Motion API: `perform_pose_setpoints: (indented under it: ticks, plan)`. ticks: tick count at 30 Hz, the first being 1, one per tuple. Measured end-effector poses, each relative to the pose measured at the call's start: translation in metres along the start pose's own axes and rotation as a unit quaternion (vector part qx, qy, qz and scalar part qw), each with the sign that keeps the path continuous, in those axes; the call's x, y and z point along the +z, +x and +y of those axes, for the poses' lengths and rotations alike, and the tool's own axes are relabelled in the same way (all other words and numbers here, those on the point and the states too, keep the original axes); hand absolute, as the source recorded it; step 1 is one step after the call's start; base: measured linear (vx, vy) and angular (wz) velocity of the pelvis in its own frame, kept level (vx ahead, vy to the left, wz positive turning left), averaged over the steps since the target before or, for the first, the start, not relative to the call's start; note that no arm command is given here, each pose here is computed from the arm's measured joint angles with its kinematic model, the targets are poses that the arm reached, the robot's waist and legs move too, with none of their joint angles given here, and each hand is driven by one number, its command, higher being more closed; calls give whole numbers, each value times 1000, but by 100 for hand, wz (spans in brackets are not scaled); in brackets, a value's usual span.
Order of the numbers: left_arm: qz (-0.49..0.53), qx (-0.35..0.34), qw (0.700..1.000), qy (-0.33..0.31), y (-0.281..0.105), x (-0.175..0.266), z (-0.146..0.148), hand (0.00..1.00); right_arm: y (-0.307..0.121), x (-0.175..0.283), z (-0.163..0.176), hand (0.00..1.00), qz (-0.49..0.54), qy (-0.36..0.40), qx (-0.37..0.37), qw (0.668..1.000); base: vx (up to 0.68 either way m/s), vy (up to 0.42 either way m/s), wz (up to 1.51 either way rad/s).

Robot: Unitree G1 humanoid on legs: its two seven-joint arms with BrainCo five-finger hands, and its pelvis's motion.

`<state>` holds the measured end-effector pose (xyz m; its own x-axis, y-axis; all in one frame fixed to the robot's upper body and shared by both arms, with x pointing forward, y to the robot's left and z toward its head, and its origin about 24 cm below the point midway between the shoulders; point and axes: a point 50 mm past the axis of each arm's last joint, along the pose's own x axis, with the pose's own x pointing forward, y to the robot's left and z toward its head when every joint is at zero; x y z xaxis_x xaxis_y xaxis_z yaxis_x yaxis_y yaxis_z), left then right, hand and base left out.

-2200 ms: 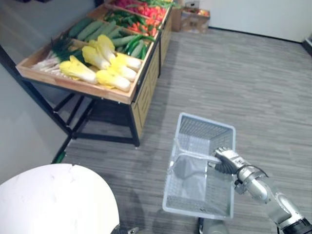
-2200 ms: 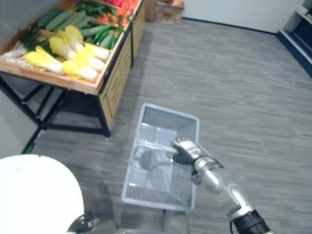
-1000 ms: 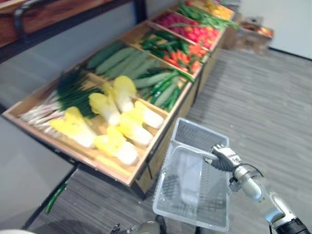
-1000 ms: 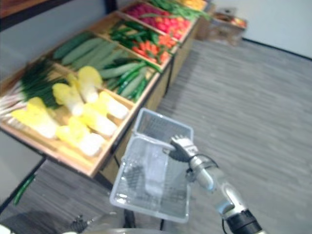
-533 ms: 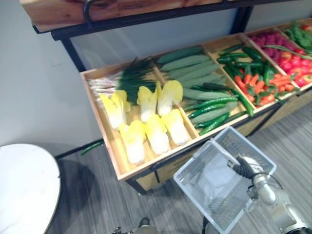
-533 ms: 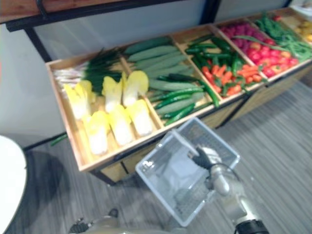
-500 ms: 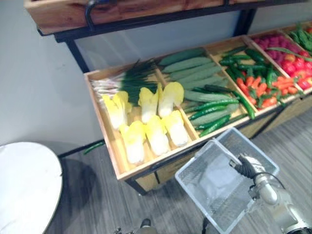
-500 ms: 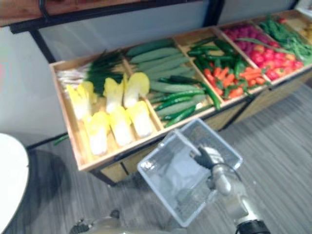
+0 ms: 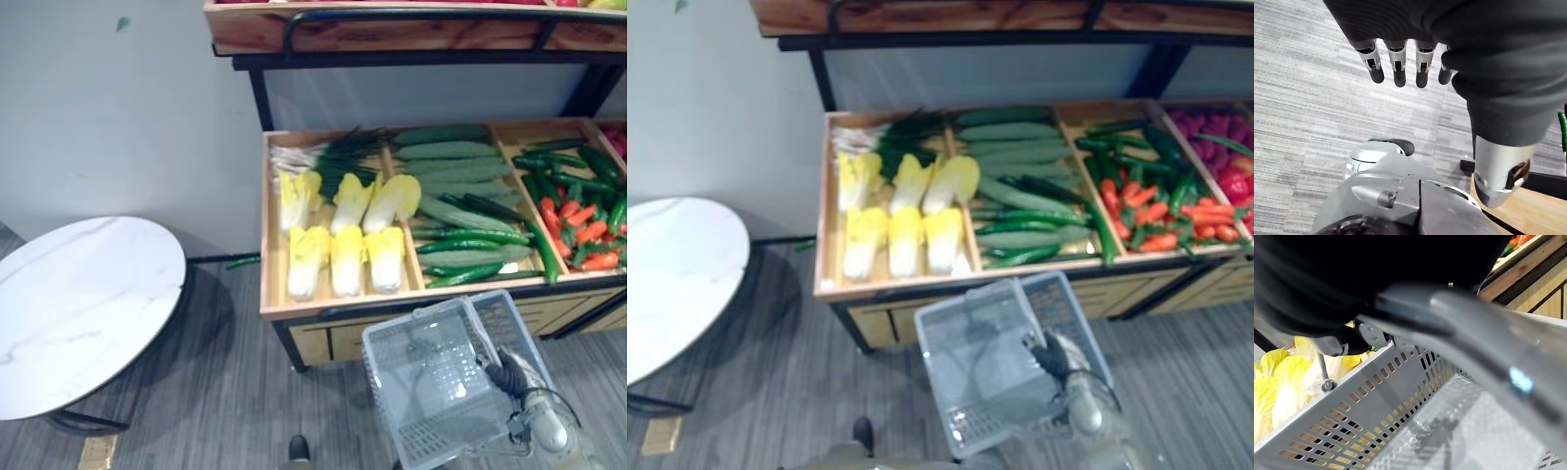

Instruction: Pick vegetable in the basket

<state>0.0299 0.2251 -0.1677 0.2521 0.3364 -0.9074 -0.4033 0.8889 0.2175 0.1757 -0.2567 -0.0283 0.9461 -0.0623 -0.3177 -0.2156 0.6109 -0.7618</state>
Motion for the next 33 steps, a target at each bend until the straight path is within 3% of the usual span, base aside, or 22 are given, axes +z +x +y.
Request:
perform_pose_setpoints:
  ticks: [9,25,29,33]
  plan:
    - [-2,9,1000,1,-1,-2,5,0,-25,-75,-11,100,172,41,-37,984,77,48,-5]
    - [-33,24,999,-16,2,16,10,0,-44,-121,-9,100,302,104,-77,945,60,-13,-16]
    - [-136,55,987,-58,-4,60,15,0,-68,-139,11,100,378,183,-114,900,0,0,0]
    - [-291,77,948,-107,-32,121,18,0,-93,-147,34,100,434,251,-142,853,8,-3,0]
